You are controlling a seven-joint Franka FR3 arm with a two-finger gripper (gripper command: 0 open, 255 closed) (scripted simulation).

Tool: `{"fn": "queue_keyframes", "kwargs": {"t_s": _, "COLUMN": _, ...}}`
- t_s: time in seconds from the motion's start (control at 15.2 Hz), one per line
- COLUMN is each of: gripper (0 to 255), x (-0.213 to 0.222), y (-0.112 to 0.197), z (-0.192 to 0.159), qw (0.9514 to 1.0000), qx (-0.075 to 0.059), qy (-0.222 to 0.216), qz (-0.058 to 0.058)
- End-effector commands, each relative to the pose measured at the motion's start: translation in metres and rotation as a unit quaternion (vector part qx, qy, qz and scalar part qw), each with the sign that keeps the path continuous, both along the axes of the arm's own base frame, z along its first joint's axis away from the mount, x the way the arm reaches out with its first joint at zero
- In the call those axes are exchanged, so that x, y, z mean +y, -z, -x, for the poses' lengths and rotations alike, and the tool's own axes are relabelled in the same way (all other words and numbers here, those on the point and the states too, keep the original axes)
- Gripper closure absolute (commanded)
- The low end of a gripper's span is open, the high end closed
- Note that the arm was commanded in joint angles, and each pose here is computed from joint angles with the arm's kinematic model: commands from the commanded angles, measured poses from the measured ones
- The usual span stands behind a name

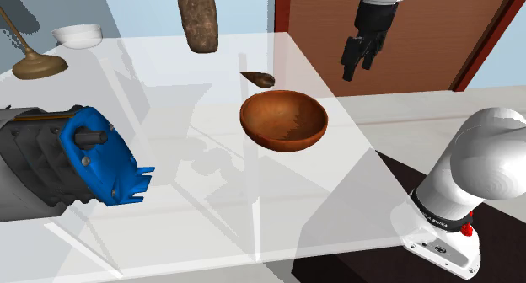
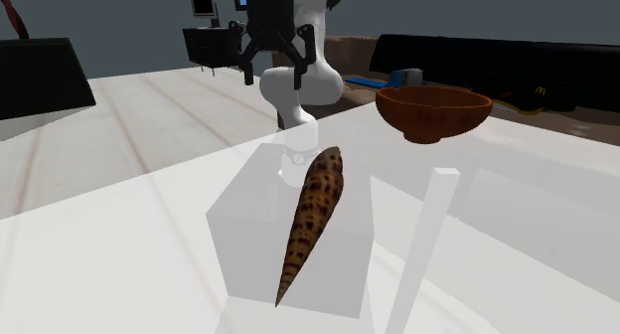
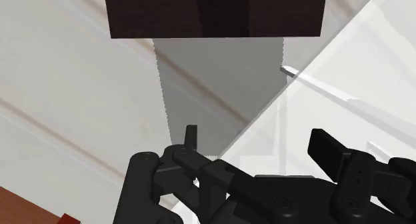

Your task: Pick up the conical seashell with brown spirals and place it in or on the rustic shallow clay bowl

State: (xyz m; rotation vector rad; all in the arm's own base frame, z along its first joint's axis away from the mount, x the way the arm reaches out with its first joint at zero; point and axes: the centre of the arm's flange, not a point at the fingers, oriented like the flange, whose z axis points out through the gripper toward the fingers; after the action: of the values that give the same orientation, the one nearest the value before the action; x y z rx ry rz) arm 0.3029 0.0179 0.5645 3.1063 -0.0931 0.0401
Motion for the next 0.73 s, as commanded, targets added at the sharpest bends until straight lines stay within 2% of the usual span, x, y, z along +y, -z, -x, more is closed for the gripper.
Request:
{"fn": "queue_keyframes", "kwargs": {"t_s": 0.0, "gripper": 0, "x": 0.0, "y": 0.0, "z": 0.0, "qw": 1.0, "qx": 0.0, "qy": 0.0, "qz": 0.0}}
{"fn": "queue_keyframes", "kwargs": {"t_s": 0.66, "gripper": 0, "x": 0.046, "y": 0.0, "z": -0.134, "qw": 0.9986, "qx": 0.042, "qy": 0.021, "qz": -0.024}}
